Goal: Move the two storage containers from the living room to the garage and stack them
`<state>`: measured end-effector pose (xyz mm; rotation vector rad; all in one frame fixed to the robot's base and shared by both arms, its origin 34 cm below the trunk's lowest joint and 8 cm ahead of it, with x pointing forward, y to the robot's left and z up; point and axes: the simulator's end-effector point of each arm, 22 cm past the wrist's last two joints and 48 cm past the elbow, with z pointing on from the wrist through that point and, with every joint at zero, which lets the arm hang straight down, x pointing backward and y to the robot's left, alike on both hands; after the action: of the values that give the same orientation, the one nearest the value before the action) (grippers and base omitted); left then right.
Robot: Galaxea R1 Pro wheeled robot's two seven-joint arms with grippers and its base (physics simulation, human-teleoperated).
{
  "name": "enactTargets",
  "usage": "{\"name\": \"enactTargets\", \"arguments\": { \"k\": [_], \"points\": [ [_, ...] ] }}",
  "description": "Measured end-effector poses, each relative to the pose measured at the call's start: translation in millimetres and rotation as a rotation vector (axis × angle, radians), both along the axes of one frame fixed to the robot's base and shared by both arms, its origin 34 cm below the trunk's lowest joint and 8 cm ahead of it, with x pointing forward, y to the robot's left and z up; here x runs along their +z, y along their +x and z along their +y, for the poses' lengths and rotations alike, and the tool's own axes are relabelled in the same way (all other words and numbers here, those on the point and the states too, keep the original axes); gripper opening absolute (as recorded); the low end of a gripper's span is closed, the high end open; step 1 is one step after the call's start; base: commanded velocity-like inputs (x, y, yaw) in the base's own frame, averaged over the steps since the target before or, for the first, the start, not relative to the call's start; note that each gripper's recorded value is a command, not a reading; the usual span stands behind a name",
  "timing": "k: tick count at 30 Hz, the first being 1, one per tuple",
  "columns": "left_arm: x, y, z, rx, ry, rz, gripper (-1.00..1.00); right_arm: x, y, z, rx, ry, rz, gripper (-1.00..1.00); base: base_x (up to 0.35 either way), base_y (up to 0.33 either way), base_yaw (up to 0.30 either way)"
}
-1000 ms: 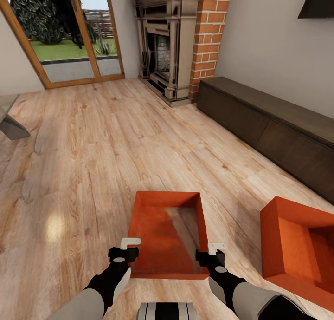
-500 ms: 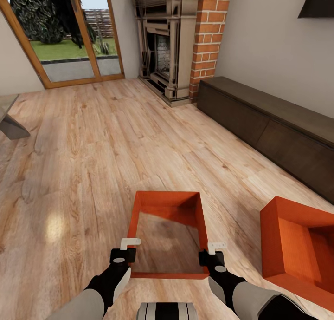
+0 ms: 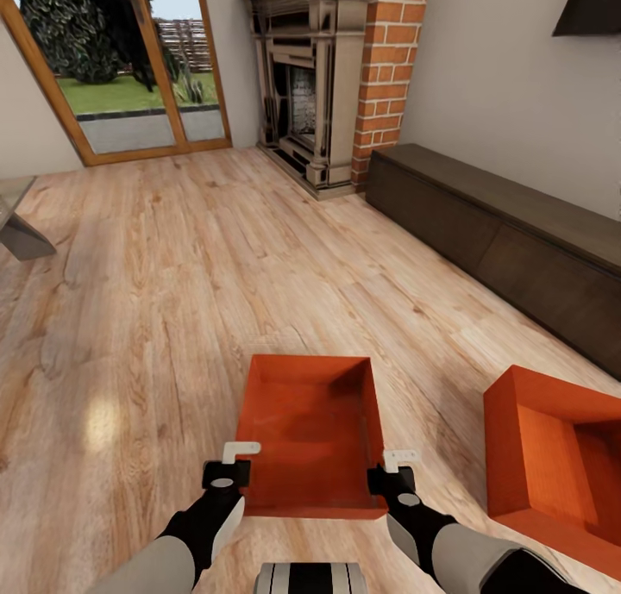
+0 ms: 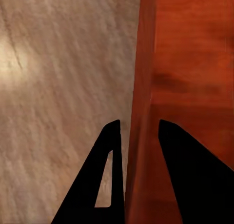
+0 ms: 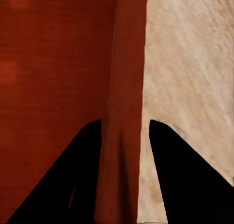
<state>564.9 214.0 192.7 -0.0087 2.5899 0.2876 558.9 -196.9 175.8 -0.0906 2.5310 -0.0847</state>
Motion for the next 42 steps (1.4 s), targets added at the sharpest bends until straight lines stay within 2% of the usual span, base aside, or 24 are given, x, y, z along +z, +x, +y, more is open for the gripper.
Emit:
{"name": "enactTargets", "arguments": {
  "k": [2, 3, 27, 42],
  "points": [
    [6.1, 2.5, 7.9, 0.015, 0.033, -0.011, -1.0, 1.7, -1.4, -2.5, -0.005, -0.002, 0.002, -1.0, 0.0, 0.0, 0.0],
    [8.3, 3.6, 8.4, 0.017, 0.035, -0.015, -1.0, 3.9, 0.1, -3.2, -0.019, 0.003, -0.002, -1.0, 0.0, 0.0, 0.0],
    [62.7, 19.7, 9.3, 0.009, 0.034, -0.019, -1.0, 57.5, 13.9, -3.9, -0.026, 0.006, -0.002, -1.0, 0.0, 0.0, 0.0],
    [95.4, 27.0, 8.9, 0.008, 0.034, -0.018, -1.0, 89.2, 20.3, 2.5, -0.004, 0.025, 0.007, -1.0, 0.0, 0.0, 0.0]
  ]
}}
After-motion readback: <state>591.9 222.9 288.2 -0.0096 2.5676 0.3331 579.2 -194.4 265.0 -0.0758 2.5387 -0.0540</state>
